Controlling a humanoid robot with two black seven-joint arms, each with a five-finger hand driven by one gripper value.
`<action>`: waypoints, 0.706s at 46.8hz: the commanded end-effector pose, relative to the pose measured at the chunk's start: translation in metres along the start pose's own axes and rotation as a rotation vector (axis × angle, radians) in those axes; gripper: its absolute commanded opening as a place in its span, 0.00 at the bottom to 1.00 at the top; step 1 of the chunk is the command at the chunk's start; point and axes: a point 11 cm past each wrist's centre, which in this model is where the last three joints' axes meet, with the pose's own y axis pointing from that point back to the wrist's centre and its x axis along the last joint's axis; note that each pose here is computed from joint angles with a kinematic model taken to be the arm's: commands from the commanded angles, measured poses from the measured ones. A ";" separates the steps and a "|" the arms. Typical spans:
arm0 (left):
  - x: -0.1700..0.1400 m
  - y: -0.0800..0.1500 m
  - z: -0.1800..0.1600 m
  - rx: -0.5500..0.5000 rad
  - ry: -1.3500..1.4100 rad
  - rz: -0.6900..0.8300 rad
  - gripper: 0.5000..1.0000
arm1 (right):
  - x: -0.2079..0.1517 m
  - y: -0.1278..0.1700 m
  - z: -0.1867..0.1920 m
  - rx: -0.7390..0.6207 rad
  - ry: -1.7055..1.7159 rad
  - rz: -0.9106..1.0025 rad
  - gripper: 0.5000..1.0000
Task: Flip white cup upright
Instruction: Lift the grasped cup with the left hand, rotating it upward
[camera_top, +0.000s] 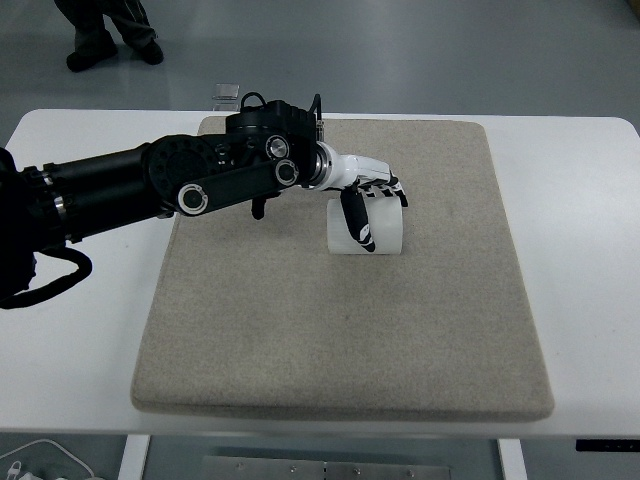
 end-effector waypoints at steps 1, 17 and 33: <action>0.003 0.002 0.001 -0.008 0.017 0.002 0.29 | 0.000 0.000 0.000 0.000 0.000 0.001 0.86; 0.042 0.017 0.008 -0.092 0.168 0.085 0.25 | 0.000 0.000 0.000 0.000 -0.003 0.001 0.86; 0.063 0.036 -0.018 -0.209 0.446 0.109 0.26 | 0.001 0.000 0.000 0.001 -0.011 0.003 0.86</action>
